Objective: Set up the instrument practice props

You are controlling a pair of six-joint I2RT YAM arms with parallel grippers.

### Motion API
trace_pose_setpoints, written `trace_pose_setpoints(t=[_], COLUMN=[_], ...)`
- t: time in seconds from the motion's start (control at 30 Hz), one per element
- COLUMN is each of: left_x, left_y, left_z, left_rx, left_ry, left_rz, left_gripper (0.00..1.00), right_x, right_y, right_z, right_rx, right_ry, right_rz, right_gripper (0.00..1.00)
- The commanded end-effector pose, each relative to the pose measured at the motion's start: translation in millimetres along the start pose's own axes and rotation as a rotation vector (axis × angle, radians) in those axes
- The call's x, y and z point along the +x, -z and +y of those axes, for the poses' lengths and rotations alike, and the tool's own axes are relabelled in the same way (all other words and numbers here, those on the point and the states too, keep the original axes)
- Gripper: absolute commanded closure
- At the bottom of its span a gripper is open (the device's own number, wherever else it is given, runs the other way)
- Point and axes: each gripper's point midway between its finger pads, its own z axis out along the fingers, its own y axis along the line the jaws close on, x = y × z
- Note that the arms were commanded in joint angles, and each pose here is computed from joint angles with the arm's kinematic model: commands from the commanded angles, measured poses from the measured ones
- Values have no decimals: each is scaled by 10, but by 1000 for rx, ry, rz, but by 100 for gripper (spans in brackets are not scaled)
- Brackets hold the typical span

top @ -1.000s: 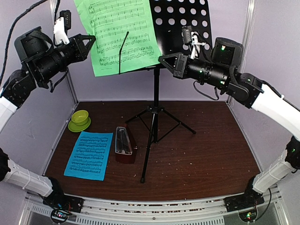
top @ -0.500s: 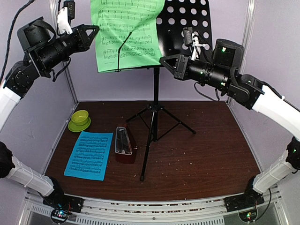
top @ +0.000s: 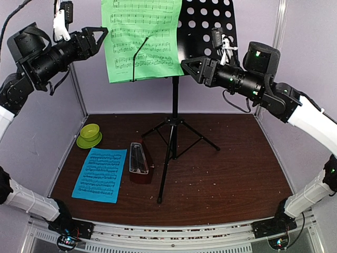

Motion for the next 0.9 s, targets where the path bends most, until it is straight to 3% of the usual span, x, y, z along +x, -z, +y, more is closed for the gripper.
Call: trace_pose_setpoints(t=[0.0, 0.27, 0.47, 0.67, 0.87], left_x=[-55, 416, 1091, 1905, 2613], left_y=[184, 401, 434, 433, 620], left_z=[118, 275, 458, 509, 1080], left_rx=[-32, -58, -68, -67, -258], left_ry=[15, 55, 121, 128, 316], left_rz=[-17, 69, 203, 379, 517], left_gripper=[32, 18, 15, 15, 16], right_x=[-184, -400, -250, 181, 502], right_y=[152, 406, 654, 913, 1095], right_z=[29, 130, 102, -133, -367], right_rx=[-1, -48, -94, -52, 23], right_ry=[28, 71, 83, 68, 15], right_rz=[-39, -88, -27, 75, 127], right_gripper=[46, 14, 7, 5, 4])
